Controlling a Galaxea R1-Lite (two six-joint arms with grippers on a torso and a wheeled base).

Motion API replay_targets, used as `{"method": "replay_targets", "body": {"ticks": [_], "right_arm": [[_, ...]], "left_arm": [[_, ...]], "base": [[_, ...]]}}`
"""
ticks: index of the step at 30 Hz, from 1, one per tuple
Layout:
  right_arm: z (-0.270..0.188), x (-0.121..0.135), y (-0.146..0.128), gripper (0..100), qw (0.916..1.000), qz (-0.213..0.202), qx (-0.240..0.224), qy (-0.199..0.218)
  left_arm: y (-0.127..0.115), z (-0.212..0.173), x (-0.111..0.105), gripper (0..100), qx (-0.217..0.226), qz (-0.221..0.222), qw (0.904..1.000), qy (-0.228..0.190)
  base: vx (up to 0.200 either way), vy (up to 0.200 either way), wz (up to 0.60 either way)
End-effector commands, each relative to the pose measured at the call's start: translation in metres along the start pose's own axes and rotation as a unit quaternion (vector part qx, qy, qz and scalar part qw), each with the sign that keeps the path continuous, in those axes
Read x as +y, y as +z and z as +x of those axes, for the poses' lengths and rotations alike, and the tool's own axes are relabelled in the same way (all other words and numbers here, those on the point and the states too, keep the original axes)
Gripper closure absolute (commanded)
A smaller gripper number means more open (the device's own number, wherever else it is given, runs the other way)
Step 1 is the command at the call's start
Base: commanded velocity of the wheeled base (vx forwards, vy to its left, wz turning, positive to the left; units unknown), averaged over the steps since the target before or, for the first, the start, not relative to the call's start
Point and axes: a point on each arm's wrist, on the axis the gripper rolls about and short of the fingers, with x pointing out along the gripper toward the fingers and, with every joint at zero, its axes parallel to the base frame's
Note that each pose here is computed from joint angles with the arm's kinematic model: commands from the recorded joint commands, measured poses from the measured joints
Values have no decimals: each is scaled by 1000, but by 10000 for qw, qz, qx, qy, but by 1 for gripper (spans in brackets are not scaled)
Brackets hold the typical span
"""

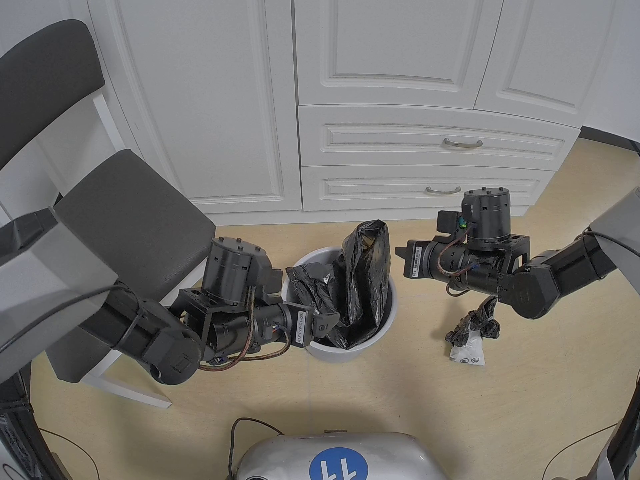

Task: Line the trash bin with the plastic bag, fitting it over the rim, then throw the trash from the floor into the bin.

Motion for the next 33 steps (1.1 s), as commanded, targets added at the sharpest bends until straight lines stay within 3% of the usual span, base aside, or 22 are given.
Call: {"method": "replay_targets", "body": {"ticks": [1,4,7,8,17,27,33], "right_arm": [[25,-1,-1,100,9978,517,407,-117],[29,1,9,100,9947,842,555,-202],[29,0,12,100,9947,854,523,-222],[29,-1,12,0,9947,859,515,-242],[71,-15,-16,0,9916,876,698,-645],[87,-30,-20,0,9903,964,661,-754],[103,-26,-26,0,9864,1343,614,-723]], "left_arm": [[-25,11,7,0,189,-36,9995,248],[-34,11,9,0,-1,-47,9998,215],[-39,9,10,0,-241,-80,9995,162],[-40,9,10,0,-294,-109,9994,149],[-47,12,17,0,-283,-224,9991,227],[-47,11,22,0,-376,-258,9986,252],[-54,24,32,0,-354,-312,9983,354]], "base": [[0,0,0],[0,0,0],[0,0,0],[0,0,0],[0,0,0],[0,0,0],[0,0,0]]}}
